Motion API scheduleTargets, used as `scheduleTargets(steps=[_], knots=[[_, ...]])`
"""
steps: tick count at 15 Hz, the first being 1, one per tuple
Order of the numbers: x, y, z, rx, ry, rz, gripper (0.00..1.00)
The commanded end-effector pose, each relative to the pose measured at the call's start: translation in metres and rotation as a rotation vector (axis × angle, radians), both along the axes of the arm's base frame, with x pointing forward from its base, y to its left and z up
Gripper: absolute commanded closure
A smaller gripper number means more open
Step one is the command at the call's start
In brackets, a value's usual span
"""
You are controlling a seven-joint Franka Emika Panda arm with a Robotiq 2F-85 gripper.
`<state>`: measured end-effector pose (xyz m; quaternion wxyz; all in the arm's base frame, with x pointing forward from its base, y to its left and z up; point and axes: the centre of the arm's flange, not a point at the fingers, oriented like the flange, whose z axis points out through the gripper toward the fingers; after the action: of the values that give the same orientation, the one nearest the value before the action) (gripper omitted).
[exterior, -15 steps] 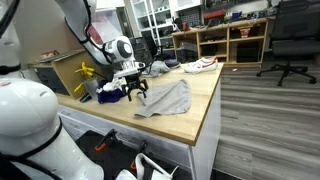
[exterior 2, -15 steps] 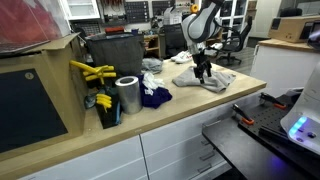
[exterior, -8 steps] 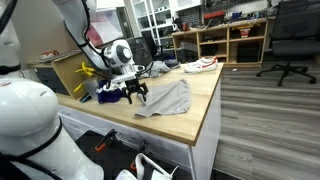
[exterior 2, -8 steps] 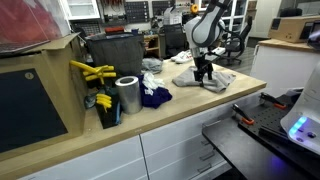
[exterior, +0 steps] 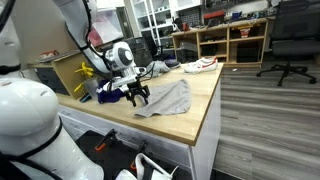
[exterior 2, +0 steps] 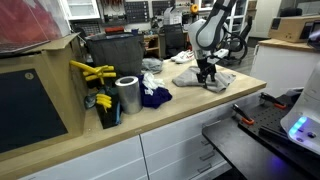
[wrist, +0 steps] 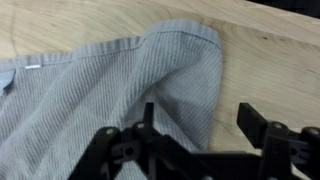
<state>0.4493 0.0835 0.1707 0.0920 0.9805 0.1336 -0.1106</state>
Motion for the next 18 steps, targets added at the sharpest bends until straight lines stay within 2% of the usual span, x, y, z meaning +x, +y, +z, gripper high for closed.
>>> scheduleTargets(steps=[1,2,8,13,15,18], knots=[[-0.009,-0.001,-0.002,-0.018,-0.019,-0.024,0.46],[-0.01,-0.002,-0.003,-0.021,-0.018,-0.032,0.55],[-0.015,-0.005,-0.008,-0.029,-0.005,-0.044,0.99],[-0.012,-0.006,0.007,0.005,0.01,-0.046,0.99],[-0.009,-0.005,0.022,0.064,0.048,-0.056,0.99],[0.003,-0.01,0.047,0.203,0.137,-0.1,0.99]])
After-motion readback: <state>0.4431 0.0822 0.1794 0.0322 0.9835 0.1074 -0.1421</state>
